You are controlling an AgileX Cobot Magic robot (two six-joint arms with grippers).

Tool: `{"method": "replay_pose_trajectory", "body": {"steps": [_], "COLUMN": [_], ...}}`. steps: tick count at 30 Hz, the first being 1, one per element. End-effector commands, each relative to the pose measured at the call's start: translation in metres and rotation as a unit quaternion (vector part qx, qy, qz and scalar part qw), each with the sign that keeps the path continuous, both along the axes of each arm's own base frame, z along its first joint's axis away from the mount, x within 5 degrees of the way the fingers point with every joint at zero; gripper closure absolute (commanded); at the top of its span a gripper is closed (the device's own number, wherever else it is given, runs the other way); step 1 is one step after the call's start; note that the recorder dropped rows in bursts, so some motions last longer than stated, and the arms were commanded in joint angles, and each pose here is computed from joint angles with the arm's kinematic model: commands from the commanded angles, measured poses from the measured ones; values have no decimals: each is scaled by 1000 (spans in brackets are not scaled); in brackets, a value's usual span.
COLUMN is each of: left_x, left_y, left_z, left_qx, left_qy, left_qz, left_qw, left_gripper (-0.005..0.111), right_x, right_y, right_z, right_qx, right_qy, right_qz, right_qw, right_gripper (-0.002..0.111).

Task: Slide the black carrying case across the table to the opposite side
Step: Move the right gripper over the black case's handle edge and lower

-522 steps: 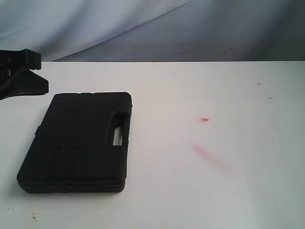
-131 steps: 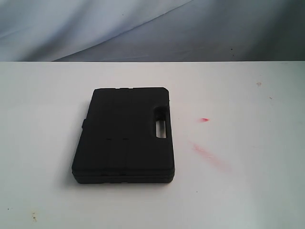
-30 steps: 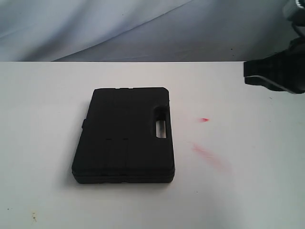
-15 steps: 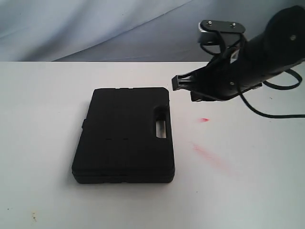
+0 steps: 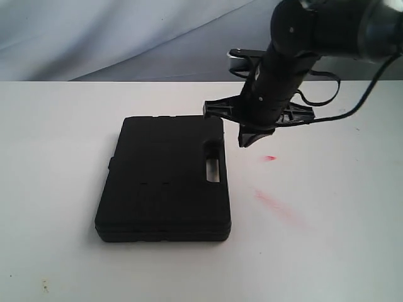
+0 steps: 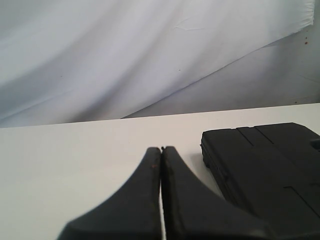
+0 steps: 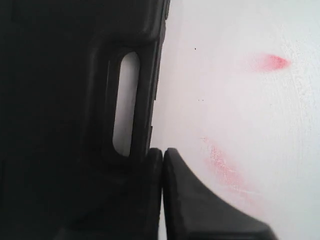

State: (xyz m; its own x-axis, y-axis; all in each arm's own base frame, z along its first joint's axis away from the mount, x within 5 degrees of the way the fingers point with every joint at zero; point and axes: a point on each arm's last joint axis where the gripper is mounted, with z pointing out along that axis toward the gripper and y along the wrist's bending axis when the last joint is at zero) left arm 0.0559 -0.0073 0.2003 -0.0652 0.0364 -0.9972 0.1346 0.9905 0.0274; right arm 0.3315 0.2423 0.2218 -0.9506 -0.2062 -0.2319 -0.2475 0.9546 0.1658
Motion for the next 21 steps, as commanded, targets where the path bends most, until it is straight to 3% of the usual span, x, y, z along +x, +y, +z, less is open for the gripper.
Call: {"method": "replay_pose_trajectory", "body": {"steps": [1, 5, 15, 21], "left_x": [0, 0, 0, 0], "left_y": [0, 0, 0, 0], "left_z": [-1, -1, -1, -1], "left_qx": [-11, -11, -11, -11], "left_qy": [-4, -4, -4, -4], "left_qz": [1, 1, 1, 1], "left_qw": [1000, 1000, 1000, 1000], "left_gripper": [107, 107, 107, 107], "right_x": [19, 31, 43, 44], "right_y": [20, 42, 43, 44], "right_z": [-3, -8, -27, -29], "right_qx": [-23, -30, -49, -40], "right_qy": [27, 19, 0, -4], "right_qz": [3, 18, 22, 18], "right_qw": [999, 999, 999, 999], "right_gripper": [108, 108, 107, 81]}}
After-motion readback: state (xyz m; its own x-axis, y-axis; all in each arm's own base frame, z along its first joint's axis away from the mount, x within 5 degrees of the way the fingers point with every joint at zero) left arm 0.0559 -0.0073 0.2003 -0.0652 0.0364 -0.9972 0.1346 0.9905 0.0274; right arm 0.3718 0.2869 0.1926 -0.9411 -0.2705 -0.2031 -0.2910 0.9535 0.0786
